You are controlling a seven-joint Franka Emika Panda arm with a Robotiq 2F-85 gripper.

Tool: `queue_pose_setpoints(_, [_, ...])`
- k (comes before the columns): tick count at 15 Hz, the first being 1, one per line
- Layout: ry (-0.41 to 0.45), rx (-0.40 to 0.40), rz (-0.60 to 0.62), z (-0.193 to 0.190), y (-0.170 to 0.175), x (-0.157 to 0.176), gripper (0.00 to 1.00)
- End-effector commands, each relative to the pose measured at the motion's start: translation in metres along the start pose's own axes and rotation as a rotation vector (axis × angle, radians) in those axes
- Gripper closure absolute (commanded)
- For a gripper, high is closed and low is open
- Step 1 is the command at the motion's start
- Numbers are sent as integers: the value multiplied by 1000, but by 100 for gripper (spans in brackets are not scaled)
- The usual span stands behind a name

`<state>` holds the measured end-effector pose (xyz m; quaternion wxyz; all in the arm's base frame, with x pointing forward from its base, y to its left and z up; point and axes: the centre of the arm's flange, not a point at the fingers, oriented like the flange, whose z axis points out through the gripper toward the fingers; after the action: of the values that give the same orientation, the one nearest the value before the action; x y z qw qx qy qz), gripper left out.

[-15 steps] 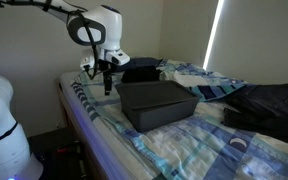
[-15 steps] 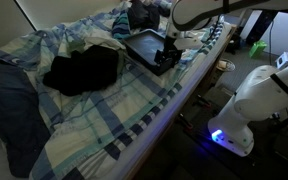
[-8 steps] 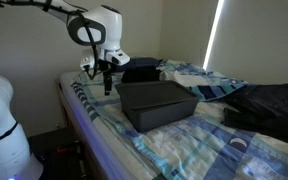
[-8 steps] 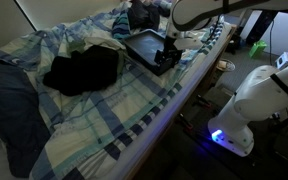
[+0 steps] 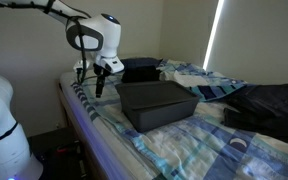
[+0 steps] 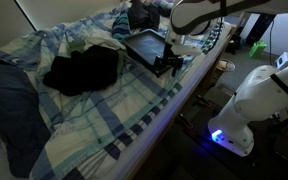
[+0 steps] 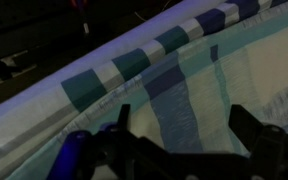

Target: Remove the lid from the bowl and put it on the bed

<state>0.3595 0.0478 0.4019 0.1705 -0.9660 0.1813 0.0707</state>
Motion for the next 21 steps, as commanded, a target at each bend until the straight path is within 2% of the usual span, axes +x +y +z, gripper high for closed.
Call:
queue_pose_setpoints(1, [-48,54,109,-4,1,-13,0])
queue_pose_setpoints(8, [-46,127,295,-38,14,-19,0])
queue_pose_setpoints(10, [-18,138,329,-48,19,-14,0])
queue_pose_setpoints(21, [122,210,413,-64,25,11,0])
